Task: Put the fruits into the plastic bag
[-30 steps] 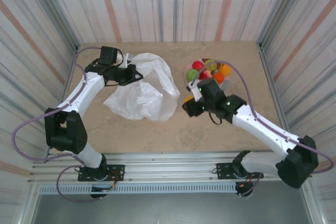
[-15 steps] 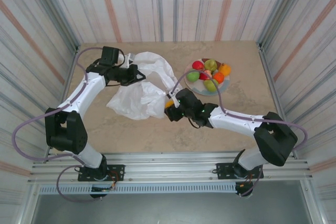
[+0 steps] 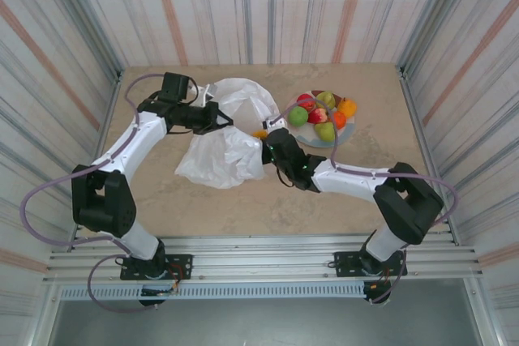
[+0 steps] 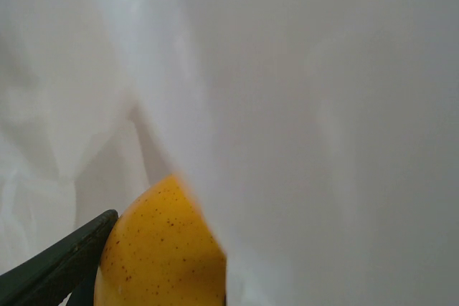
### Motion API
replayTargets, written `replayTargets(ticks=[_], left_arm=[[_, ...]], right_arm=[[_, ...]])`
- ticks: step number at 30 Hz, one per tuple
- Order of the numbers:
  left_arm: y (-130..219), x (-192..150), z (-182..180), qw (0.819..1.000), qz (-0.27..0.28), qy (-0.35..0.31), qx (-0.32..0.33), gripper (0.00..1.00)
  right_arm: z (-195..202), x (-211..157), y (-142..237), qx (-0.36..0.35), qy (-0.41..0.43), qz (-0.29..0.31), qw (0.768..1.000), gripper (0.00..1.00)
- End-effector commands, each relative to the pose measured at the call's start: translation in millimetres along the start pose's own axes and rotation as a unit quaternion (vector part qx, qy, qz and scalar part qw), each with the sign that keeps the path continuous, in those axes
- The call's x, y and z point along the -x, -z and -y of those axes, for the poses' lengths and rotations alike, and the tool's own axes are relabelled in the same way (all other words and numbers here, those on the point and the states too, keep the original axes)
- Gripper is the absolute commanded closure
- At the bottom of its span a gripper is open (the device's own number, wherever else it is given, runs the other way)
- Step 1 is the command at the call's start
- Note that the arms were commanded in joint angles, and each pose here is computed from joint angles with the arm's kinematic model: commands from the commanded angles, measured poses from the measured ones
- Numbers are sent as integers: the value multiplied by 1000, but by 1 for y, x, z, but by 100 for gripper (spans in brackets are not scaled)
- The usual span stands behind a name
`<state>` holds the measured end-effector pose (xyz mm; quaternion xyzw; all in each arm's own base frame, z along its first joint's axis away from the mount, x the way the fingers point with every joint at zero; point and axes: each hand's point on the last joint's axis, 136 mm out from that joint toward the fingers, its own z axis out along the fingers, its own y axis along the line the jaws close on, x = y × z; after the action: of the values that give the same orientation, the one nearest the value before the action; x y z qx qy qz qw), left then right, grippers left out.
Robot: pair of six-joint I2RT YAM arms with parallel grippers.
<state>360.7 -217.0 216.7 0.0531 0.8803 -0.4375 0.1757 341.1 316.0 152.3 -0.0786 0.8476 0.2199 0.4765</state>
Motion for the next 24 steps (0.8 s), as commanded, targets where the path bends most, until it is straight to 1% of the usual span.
replayTargets(ticks=[1, 5, 10, 12, 19, 24], left_arm=[[-5, 1, 16, 999, -10, -14, -47, 100], [-10, -2, 17, 998, -19, -2, -63, 100], [-15, -3, 15, 998, -24, 5, -61, 100], [-18, -6, 12, 998, -29, 10, -58, 100], [-23, -8, 6, 998, -37, 22, -52, 100], [-23, -8, 5, 998, -38, 23, -51, 100]], right_arm=[[1, 11, -10, -28, -103, 13, 994, 42], [-1, -2, -22, -37, -176, -4, 984, 39], [-6, -16, -35, -34, -230, -28, 972, 36], [-11, -21, -39, -23, -251, -40, 967, 33], [-23, -27, -47, 5, -286, -73, 956, 23], [-35, -23, -48, 39, -296, -90, 950, 17]])
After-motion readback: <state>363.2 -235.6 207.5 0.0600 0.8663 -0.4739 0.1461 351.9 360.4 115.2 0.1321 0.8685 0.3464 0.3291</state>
